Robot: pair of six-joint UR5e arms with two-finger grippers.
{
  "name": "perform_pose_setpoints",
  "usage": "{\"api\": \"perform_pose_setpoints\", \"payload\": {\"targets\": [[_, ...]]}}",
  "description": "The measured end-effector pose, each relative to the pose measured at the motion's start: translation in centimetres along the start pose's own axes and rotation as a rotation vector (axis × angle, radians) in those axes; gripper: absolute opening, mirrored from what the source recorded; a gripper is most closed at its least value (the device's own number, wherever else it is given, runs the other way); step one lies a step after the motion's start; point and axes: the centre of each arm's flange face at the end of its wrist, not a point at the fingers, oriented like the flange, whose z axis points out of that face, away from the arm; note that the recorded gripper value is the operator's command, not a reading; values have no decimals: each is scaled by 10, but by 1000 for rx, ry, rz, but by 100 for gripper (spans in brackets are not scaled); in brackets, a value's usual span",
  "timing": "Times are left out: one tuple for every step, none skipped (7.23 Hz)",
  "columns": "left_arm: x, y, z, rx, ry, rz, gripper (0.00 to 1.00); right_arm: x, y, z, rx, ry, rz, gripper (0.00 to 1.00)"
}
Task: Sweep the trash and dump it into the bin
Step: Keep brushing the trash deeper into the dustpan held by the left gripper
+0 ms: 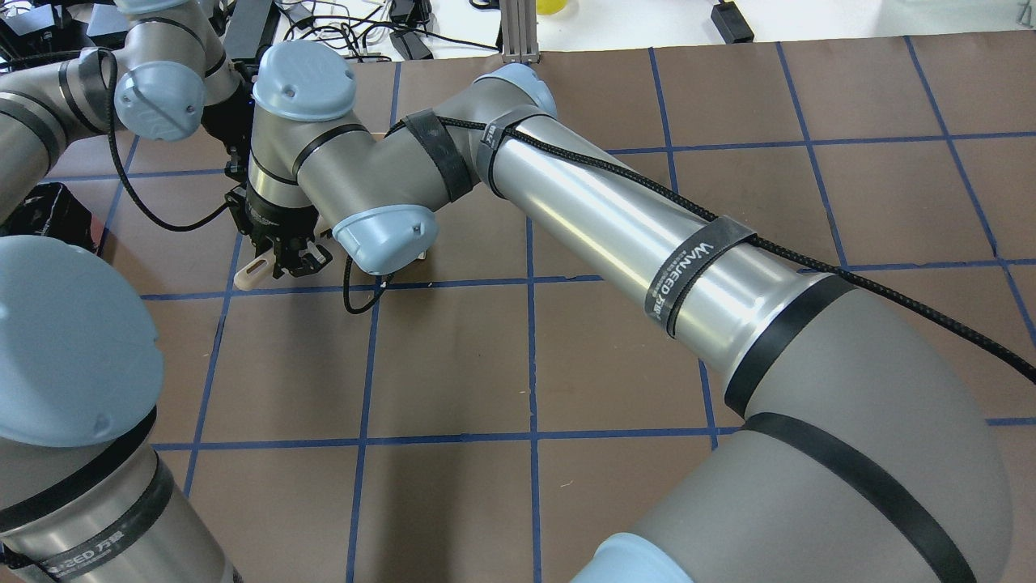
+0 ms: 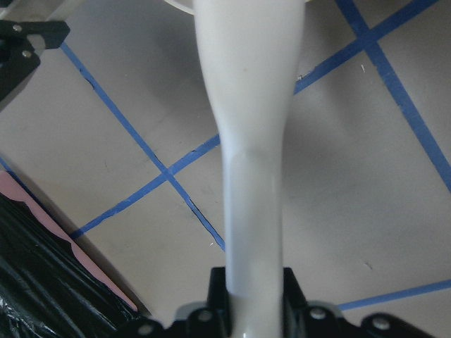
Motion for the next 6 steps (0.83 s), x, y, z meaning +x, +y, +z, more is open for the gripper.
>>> {"api": "perform_pose_setpoints", "payload": {"targets": [[0,0,0,0,0,0,1,2,-5,6,-1,8,-24,0],[0,0,-1,1,-1,0,1,3,-14,15,0,14,-51,0],[0,0,-1,1,-2,0,1,5,-24,25,5,10,-68,0],[0,0,-1,1,-2,0,1,5,-30,28,9,2,-70,0],[0,0,-1,1,-1,0,1,2,-29,20,12,-12,-53,0],[0,0,-1,1,-1,0,1,-1,-21,7,13,-27,-20,0]]}}
